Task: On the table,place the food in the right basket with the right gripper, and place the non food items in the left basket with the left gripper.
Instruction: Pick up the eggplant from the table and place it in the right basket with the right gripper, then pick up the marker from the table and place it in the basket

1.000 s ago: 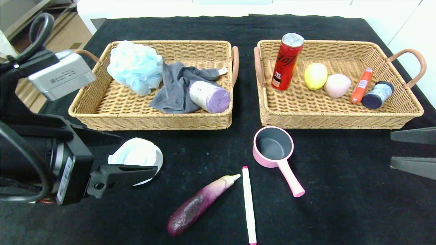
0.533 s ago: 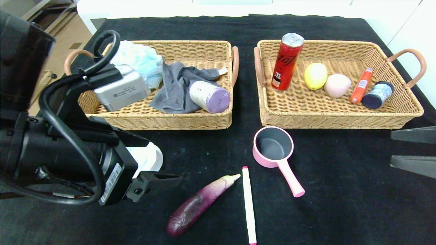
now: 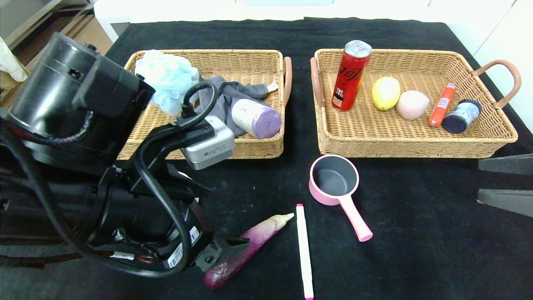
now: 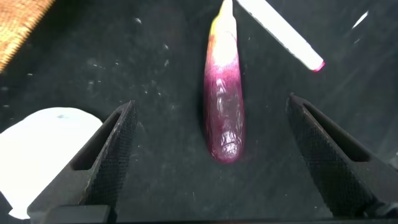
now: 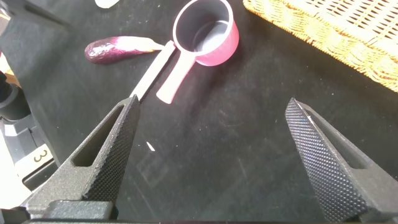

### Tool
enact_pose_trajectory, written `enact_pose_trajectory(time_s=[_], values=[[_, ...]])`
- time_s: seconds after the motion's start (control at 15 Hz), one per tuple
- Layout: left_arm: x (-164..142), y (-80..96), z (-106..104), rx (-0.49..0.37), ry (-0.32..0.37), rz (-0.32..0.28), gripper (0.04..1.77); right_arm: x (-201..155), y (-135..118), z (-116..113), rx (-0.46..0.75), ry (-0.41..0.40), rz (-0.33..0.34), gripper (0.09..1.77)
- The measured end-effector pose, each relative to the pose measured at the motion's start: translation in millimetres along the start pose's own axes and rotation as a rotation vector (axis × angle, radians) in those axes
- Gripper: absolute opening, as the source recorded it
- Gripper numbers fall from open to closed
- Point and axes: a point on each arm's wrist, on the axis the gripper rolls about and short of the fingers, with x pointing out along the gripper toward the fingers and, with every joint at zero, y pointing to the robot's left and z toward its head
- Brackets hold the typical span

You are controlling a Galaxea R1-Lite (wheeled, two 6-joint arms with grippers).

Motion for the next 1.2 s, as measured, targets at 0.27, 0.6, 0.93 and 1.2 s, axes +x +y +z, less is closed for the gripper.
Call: enact_pose_trajectory(time_s=[0.27,0.6,0.93,1.2], values=[[20,-10.3,-2,0.050,0.071,0.011,1.72,0,-2,1,-0.002,0.004,-0.024,1.71],[42,-23.7,-8,0.130,0.206,0.039,1.72,0,-2,1,-0.003,0.003,-0.029,1.71],[61,-33.1,-8,0.167,0.282,0.046,1.72,0,-2,1,-0.002,0.003,-0.030,1.71],[73,-36.5,-9,0.174,0.315,0.058,1.72,0,-2,1,-0.003,0.003,-0.029,1.71]])
